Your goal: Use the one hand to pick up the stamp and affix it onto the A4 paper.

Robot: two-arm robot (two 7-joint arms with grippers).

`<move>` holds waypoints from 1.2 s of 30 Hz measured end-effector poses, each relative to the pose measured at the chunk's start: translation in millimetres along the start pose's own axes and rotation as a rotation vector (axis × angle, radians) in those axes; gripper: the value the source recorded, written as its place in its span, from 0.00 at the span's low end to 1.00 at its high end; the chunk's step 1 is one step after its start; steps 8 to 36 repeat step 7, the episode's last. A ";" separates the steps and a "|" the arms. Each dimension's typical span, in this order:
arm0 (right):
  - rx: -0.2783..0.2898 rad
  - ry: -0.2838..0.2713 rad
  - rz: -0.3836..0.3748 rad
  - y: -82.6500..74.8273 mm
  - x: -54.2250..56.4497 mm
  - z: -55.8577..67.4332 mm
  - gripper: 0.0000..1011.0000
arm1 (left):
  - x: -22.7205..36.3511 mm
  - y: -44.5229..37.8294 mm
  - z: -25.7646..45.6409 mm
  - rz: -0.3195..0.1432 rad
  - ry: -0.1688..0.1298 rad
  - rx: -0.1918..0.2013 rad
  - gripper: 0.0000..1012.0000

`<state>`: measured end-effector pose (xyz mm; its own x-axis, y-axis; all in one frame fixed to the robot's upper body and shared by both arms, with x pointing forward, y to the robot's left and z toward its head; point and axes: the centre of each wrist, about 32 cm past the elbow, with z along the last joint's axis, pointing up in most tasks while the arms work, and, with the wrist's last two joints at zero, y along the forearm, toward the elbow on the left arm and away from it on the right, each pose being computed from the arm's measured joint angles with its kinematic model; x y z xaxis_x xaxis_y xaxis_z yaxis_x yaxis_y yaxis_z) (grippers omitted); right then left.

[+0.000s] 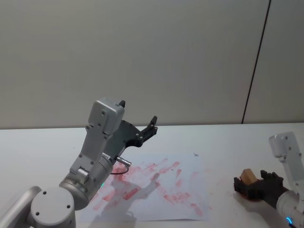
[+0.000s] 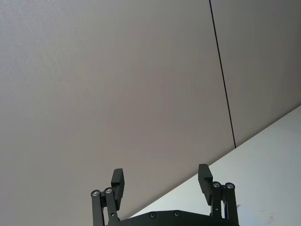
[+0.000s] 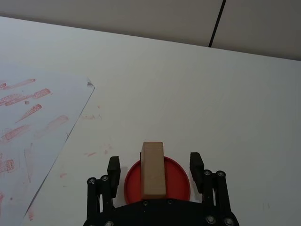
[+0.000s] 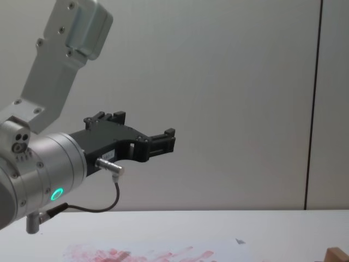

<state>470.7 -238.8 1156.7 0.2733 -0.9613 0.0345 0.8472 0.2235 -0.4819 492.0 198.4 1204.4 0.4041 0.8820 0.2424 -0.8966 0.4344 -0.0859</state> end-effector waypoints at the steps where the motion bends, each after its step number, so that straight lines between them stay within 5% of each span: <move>1: 0.000 0.000 0.000 0.0 0.0 -0.1 0.88 | 0.0 0.0 0.0 0.000 0.000 0.000 0.99; 6: 0.000 0.000 -0.001 0.3 0.0 -0.3 0.99 | 0.0 0.0 0.0 0.000 0.000 0.000 0.99; 36: 0.000 0.000 -0.002 0.4 0.0 -0.3 0.99 | 0.0 0.0 0.0 0.000 0.000 0.000 0.99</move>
